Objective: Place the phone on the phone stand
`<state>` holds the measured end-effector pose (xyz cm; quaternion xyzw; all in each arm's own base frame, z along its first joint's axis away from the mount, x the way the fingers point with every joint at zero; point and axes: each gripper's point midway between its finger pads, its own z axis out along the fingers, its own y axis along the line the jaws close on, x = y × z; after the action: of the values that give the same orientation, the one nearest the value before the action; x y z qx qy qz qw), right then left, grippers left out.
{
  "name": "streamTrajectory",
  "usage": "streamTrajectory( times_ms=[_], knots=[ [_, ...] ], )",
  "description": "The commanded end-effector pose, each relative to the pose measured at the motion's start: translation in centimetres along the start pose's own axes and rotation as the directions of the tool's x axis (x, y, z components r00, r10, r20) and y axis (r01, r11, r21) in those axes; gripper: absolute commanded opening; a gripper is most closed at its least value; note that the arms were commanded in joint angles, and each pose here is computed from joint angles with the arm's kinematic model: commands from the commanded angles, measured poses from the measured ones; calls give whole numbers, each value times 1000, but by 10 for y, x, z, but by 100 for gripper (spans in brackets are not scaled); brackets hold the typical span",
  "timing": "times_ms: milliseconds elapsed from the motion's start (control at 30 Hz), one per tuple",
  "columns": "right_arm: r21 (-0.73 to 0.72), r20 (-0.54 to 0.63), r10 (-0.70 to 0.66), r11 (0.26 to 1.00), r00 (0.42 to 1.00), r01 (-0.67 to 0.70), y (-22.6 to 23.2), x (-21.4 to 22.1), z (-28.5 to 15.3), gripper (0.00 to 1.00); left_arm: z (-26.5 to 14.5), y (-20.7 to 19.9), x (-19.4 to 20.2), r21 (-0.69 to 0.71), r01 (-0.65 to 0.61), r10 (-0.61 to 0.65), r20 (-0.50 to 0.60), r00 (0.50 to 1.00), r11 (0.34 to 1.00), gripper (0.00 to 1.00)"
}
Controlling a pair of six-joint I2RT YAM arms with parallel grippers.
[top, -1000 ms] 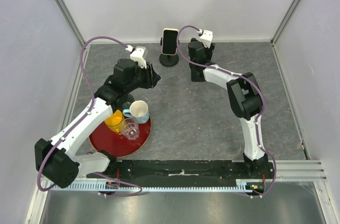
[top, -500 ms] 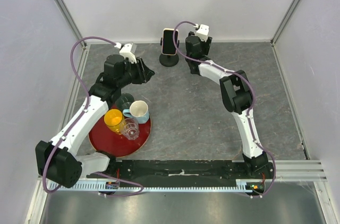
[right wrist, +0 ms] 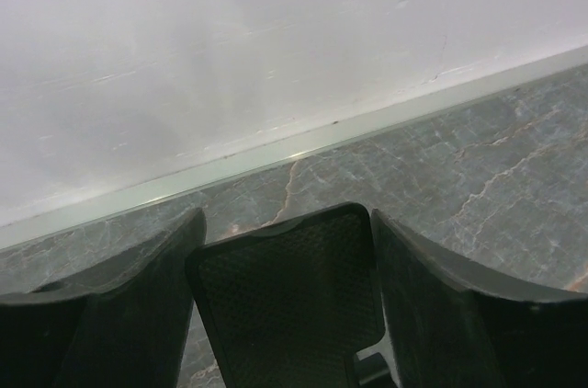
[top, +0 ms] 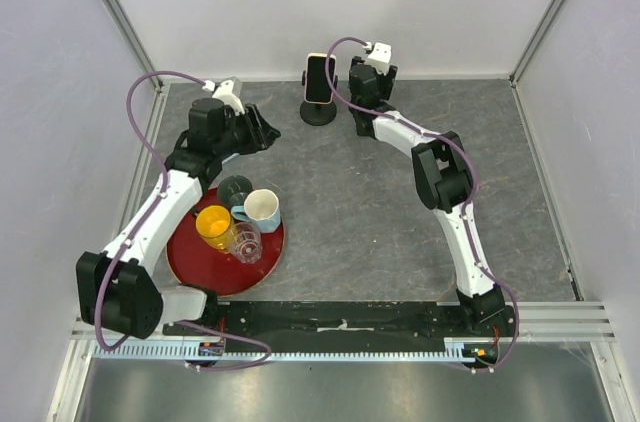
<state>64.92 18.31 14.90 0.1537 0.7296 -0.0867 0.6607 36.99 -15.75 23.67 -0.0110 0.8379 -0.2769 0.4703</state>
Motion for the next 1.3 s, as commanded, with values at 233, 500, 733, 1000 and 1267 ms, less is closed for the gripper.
streamTrajectory(
  times_ms=[233, 500, 733, 1000, 1267],
  knots=[
    [-125, -42, 109, 986, 993, -113, -22, -75, -41, 98, -3, 127, -46, -174, 303, -284, 125, 951, 937, 58],
    [-258, -213, 236, 922, 948, -288, -39, -66, -109, 98, 37, 208, -61, -332, 347, -346, 64, 936, 877, 68],
    [-422, -203, 251, 850, 947, -315, -31, -84, -143, 98, 103, 285, -68, -504, 395, -466, -16, 885, 768, 52],
    [-447, -159, 281, 834, 947, -323, -50, -102, -139, 98, 118, 333, -24, -672, 337, -549, -124, 827, 660, 38],
    [-450, -151, 301, 827, 942, -337, -66, -108, -138, 98, 85, 320, 22, -727, 265, -564, -200, 801, 633, 35]
  ],
)
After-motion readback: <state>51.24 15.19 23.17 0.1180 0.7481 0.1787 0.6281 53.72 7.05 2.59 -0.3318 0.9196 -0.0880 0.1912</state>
